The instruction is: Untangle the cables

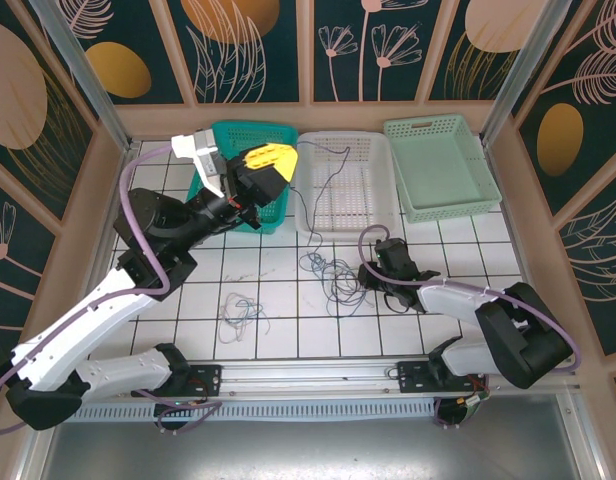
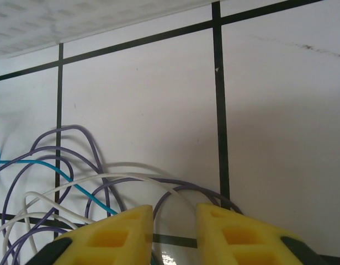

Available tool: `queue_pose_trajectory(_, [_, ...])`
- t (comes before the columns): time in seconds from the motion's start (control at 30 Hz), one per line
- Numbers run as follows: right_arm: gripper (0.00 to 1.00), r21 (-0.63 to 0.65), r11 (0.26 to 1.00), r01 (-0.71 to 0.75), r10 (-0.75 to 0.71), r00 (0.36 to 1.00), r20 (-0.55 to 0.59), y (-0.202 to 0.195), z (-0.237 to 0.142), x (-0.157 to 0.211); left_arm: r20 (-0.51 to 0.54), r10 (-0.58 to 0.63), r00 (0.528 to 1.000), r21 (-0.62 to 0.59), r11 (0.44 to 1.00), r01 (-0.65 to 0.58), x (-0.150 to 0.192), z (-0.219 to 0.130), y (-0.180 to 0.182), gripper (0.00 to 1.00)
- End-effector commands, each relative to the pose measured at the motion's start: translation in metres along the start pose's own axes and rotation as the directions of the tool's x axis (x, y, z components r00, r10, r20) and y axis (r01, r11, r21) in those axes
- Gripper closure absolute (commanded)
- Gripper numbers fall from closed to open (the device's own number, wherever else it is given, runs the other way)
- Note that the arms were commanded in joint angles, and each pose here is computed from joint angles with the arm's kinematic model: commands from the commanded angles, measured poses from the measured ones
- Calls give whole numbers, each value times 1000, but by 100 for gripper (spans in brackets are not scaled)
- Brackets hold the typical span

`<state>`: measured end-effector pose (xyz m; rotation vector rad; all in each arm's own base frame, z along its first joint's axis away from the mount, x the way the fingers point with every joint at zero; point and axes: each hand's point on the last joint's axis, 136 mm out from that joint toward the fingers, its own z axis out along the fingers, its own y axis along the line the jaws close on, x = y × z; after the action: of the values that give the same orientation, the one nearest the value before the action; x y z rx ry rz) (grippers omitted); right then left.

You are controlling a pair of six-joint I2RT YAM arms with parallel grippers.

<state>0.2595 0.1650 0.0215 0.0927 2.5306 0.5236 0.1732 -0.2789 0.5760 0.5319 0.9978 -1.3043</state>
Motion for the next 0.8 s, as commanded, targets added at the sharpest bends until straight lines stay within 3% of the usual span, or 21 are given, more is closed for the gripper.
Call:
queue_pose_trajectory(0.0, [74, 41, 999, -8, 9, 1000, -19, -6, 2, 1, 63, 33, 997, 27, 999, -35, -29, -1, -14, 100])
queue_pose_trajectory(0.1, [72, 15, 1000, 11, -11, 1000, -3, 1, -1, -4, 89, 25, 996, 55, 998, -30, -38, 1, -20, 100])
queue_pose_trajectory(0.2, [50, -47, 997, 57, -53, 995, 86, 20, -18, -22, 107, 18, 994, 73, 997, -26, -43, 4, -23, 100])
queue_pose_trajectory(0.5, [24, -179, 956, 232, -156, 921, 358, 66, -100, -69, 164, 20, 986, 65, 997, -31, -51, 8, -19, 100])
queue_pose_trajectory(0.6, [23, -267, 901, 341, -220, 892, 395, 93, -117, -63, 161, 6, 987, 60, 998, -16, -44, 9, -14, 100])
queue_pose_trajectory(0.77, [23, -307, 843, 442, -325, 873, 364, 108, -110, -36, 170, 4, 985, 25, 1000, -8, -38, 9, -5, 100])
